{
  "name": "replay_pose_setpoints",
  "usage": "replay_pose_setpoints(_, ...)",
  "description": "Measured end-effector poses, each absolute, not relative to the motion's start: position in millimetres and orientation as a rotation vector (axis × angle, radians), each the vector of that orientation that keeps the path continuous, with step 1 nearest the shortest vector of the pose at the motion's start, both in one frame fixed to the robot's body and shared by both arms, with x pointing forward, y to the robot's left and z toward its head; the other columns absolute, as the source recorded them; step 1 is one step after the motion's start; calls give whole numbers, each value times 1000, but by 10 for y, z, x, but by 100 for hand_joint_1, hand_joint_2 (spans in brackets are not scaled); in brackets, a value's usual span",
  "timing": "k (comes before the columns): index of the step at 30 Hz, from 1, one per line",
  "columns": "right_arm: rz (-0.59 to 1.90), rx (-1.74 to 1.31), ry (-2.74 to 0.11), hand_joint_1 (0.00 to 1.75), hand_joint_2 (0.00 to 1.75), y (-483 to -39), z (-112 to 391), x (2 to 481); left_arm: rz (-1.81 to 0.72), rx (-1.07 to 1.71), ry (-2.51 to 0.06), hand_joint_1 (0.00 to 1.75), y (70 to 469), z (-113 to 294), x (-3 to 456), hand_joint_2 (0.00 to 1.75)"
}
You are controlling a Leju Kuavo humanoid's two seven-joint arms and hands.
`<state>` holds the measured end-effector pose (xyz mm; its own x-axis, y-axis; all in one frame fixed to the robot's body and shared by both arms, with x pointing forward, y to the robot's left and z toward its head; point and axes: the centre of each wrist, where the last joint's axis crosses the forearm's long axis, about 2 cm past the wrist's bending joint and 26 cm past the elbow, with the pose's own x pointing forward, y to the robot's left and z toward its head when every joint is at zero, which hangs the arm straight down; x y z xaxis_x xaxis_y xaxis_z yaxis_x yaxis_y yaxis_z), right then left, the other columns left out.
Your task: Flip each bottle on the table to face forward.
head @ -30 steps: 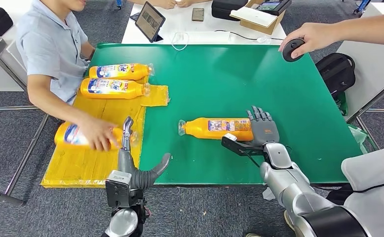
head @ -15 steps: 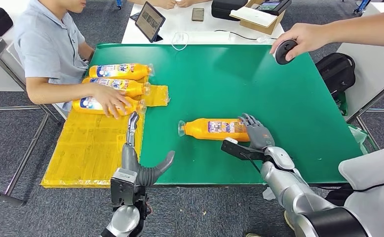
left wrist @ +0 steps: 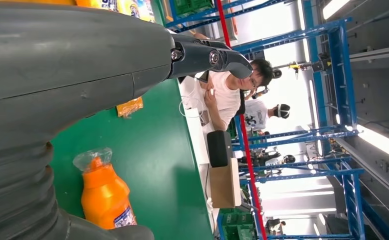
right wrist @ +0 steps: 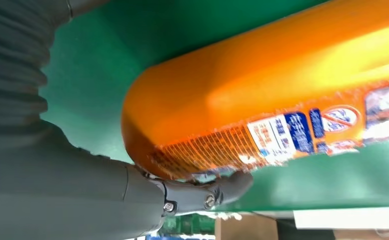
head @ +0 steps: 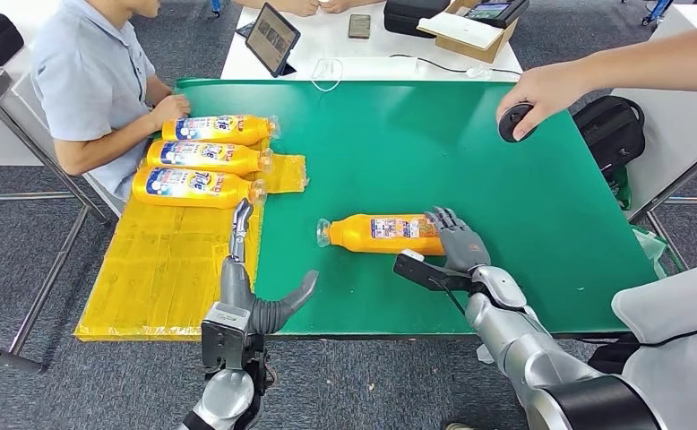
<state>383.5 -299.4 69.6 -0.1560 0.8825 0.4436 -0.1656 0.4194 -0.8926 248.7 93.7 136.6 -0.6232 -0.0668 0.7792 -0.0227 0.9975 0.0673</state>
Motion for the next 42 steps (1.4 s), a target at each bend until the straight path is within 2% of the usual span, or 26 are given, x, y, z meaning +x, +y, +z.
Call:
replay_pose_setpoints(1,1058,-675,-1406,152,175,-2992,697,3838,-64,62,-2244,0,936,1368,2488,175)
replay_pose_setpoints(3,1068,-654,-1350,174,175,-2990,709,3855,-65,61,-2244,0,936,1372,2493,175)
replay_pose_setpoints(11,1169,-607,-1157,175,175,-3056,870,4007,-81,43,-2252,0,932,1400,2539,175)
replay_pose_setpoints(27,1238,-546,-1121,175,175,-3078,895,4030,-105,15,-2251,0,923,1408,2572,175)
replay_pose_setpoints(33,1148,-366,-1281,175,175,-3062,811,3963,-116,15,-2248,0,923,1407,2571,175)
replay_pose_setpoints(42,884,-137,-1631,175,175,-2776,584,3743,-47,-29,-2176,0,986,1336,2552,175)
